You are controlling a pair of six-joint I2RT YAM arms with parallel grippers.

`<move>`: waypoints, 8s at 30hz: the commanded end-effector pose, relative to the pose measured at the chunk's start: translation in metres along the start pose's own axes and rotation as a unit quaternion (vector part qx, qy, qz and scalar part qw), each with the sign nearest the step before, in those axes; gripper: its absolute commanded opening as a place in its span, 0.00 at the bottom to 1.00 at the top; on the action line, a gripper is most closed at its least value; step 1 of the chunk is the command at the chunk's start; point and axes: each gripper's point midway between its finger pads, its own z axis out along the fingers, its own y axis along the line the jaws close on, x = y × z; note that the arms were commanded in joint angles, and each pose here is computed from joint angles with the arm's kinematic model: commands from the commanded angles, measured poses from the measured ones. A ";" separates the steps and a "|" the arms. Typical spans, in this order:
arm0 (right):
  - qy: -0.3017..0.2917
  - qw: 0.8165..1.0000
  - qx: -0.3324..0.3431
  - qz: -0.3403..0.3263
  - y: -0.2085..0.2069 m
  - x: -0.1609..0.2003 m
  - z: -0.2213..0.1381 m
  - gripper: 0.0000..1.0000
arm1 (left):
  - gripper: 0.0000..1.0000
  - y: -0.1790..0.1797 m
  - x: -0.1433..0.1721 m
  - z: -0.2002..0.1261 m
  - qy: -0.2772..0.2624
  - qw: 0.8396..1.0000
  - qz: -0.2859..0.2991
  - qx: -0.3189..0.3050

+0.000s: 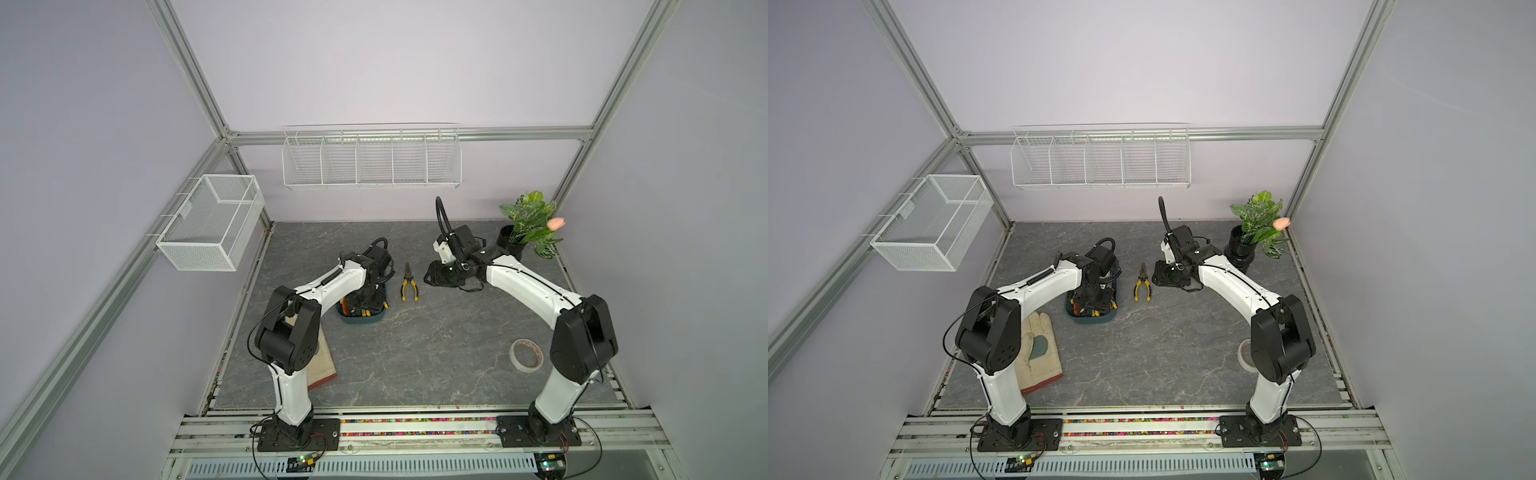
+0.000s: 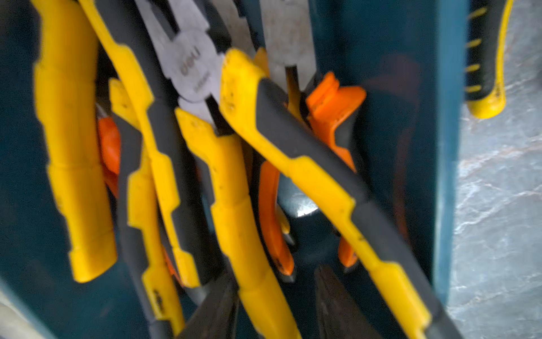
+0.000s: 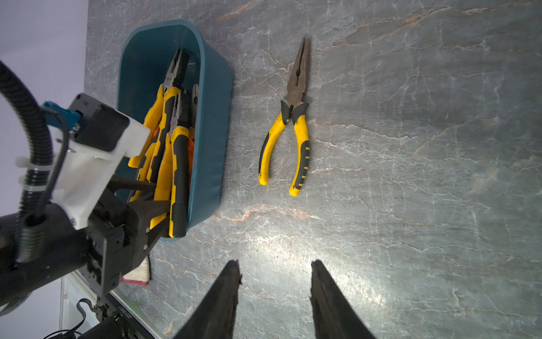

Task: Take the pliers out of the storage box
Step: Pick up the pliers from the storage box, then place the pliers at the center of the board.

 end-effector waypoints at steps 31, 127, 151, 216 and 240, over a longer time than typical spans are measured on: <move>-0.005 0.999 -0.042 -0.002 0.033 -0.011 -0.019 0.43 | 0.00 0.017 -0.013 -0.110 -0.284 0.958 -0.038 0.001; 0.045 0.997 0.035 0.050 0.117 0.007 0.057 0.38 | 0.00 -0.044 -0.029 -0.131 -0.417 0.906 -0.031 -0.068; 0.051 0.997 0.018 0.057 0.114 0.014 0.056 0.07 | 0.00 -0.039 -0.028 -0.133 -0.418 0.904 -0.034 -0.080; 0.051 0.976 0.213 -0.014 -0.049 -0.078 0.062 0.06 | 0.69 0.010 0.013 -0.150 -0.418 0.896 -0.087 -0.122; 0.060 0.981 0.179 0.034 -0.087 -0.098 0.118 0.07 | 0.68 0.010 0.020 -0.137 -0.403 0.904 -0.088 -0.116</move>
